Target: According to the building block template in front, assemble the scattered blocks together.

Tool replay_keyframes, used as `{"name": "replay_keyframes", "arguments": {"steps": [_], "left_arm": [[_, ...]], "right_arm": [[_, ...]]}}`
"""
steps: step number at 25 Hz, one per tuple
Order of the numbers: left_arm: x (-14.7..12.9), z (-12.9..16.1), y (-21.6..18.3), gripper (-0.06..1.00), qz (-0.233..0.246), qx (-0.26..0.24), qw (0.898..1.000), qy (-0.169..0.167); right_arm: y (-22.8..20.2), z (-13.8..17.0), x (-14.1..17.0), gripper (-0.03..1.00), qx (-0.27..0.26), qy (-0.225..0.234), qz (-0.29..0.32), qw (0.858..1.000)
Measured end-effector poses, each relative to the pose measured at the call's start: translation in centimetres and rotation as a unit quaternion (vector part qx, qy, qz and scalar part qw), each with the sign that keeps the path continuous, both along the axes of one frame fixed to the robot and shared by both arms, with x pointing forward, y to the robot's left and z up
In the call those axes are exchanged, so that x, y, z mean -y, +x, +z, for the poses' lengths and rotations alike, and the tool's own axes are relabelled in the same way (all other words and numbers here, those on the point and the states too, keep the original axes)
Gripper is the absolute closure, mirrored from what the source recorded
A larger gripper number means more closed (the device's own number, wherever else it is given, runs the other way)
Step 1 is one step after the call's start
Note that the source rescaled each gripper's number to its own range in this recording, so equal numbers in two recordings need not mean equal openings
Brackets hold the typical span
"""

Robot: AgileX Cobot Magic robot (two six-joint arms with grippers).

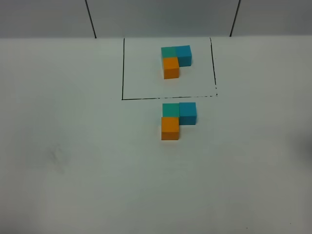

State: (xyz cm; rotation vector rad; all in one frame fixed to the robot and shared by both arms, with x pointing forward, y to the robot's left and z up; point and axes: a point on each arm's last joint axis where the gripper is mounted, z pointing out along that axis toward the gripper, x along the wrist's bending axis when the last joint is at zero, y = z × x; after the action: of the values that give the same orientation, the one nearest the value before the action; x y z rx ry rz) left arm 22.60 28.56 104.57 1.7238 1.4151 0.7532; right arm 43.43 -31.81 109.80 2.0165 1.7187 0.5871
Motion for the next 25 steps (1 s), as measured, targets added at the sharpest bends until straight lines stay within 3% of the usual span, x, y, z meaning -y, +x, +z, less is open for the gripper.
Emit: {"name": "replay_keyframes", "arguments": {"steps": [5,9,15,22,25], "left_arm": [[0.0,0.0,0.0,0.17,0.000,0.000,1.000,0.000],[0.0,0.0,0.0,0.17,0.000,0.000,1.000,0.000],[0.0,0.0,0.0,0.17,0.000,0.000,1.000,0.000],[0.0,0.0,0.0,0.17,0.000,0.000,1.000,0.000],[0.0,0.0,0.0,0.17,0.000,0.000,1.000,0.000]], "right_arm": [[-7.6,-0.5,-1.1,0.23,0.057,-0.003,0.008,0.998],[-11.9,-1.8,-2.0,0.23,0.064,0.002,0.039,0.997],[-16.7,-2.5,-2.3,0.23,0.100,0.004,0.084,0.991],[-20.9,-4.0,-1.9,0.23,0.182,0.007,0.098,0.978],[-21.5,-4.5,-1.9,0.23,0.188,0.008,0.100,0.977]]}}
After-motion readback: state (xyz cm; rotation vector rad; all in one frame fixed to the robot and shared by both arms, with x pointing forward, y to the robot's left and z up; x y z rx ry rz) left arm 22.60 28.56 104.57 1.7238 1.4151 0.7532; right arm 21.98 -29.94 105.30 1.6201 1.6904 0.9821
